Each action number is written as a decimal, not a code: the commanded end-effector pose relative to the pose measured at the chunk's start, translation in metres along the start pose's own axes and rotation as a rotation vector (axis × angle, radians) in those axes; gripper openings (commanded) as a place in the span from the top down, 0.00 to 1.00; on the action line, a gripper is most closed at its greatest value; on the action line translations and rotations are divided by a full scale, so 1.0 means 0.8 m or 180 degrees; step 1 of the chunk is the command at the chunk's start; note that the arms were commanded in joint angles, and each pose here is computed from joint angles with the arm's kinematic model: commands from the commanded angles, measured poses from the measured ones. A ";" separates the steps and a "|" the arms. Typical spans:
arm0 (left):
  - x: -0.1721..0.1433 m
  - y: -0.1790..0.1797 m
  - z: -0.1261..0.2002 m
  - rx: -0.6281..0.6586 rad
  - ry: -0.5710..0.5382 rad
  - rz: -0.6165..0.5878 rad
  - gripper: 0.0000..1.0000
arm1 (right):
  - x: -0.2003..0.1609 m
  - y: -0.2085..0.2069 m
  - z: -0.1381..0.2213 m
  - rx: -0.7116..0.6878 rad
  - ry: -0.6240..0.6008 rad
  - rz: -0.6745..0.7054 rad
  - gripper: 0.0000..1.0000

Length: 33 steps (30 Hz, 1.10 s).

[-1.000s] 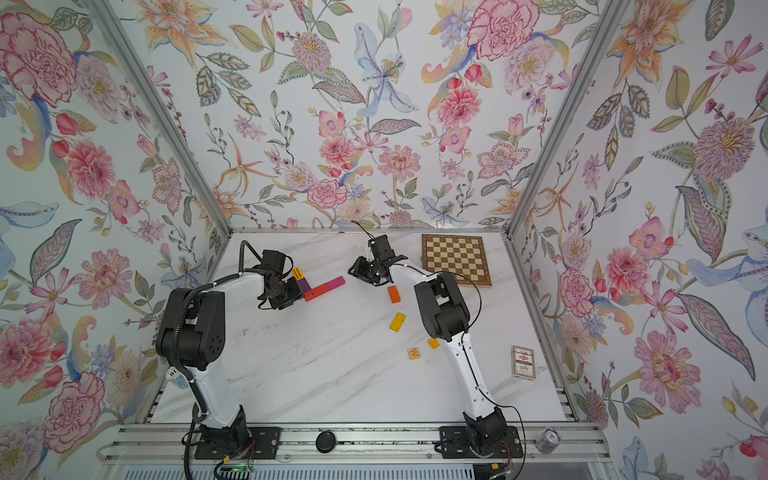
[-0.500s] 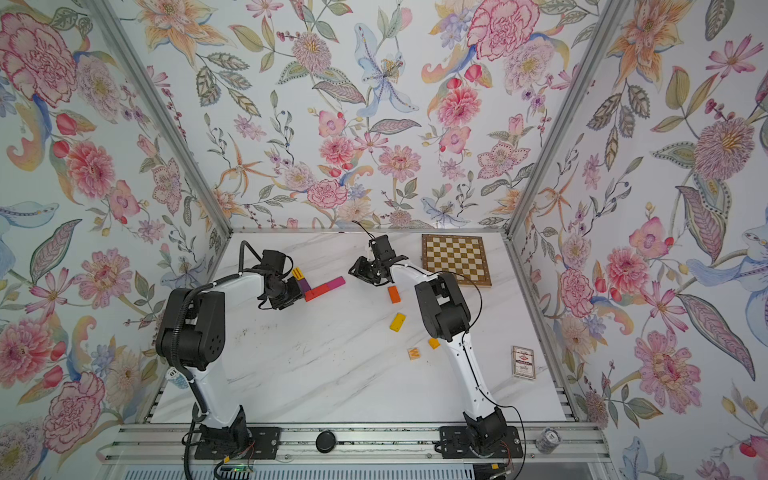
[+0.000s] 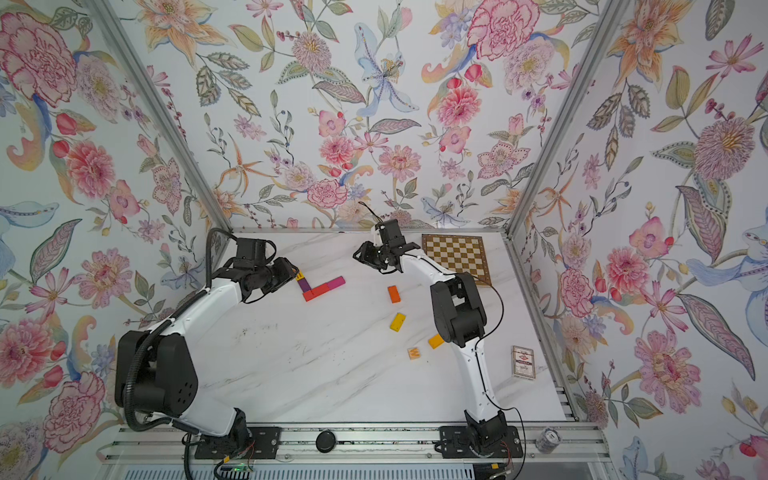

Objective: Assemble the letter v with building blocks
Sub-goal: Adjust the building block at the center of the board, then pick up the building block from the center of the board.

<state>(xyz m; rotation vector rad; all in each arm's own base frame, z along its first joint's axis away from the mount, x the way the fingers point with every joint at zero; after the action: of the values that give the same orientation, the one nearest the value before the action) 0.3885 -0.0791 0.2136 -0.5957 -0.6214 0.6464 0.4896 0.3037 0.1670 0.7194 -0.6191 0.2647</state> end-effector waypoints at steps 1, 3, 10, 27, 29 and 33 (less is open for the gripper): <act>0.002 -0.024 0.027 -0.0432 -0.0125 -0.0024 0.48 | -0.002 -0.010 0.044 -0.0381 0.0068 0.0252 0.53; 0.002 -0.033 0.043 -0.0609 -0.0210 -0.0070 0.48 | -0.010 -0.022 0.061 -0.0625 0.0145 0.0322 0.51; -0.008 -0.048 0.084 -0.0980 -0.0375 -0.0239 0.46 | -0.057 -0.075 0.090 -0.1353 0.0628 0.0481 0.44; -0.041 -0.035 0.075 -0.0950 -0.0241 -0.0250 0.46 | -0.126 -0.107 0.048 -0.1626 0.1232 0.0562 0.42; -0.042 -0.035 0.074 -0.0940 -0.0238 -0.0253 0.46 | -0.131 -0.106 0.045 -0.1627 0.1263 0.0568 0.42; -0.045 -0.035 0.071 -0.0924 -0.0218 -0.0256 0.46 | -0.143 -0.105 0.039 -0.1601 0.1344 0.0578 0.42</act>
<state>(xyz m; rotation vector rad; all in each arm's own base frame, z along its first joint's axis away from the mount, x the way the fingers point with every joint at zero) 0.3368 -0.1032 0.2619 -0.8181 -0.8042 0.5018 0.4298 0.2205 0.0845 0.1393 -0.3695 0.3778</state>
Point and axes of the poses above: each gripper's point midway between its finger pads, its own z axis back along the fingers, its own y axis along the line the jaws close on, x = y × z, the point moved 5 cm from there along z, back along the fingers, and after that the axes turned 15 degrees about z, right-handed, at the moved point
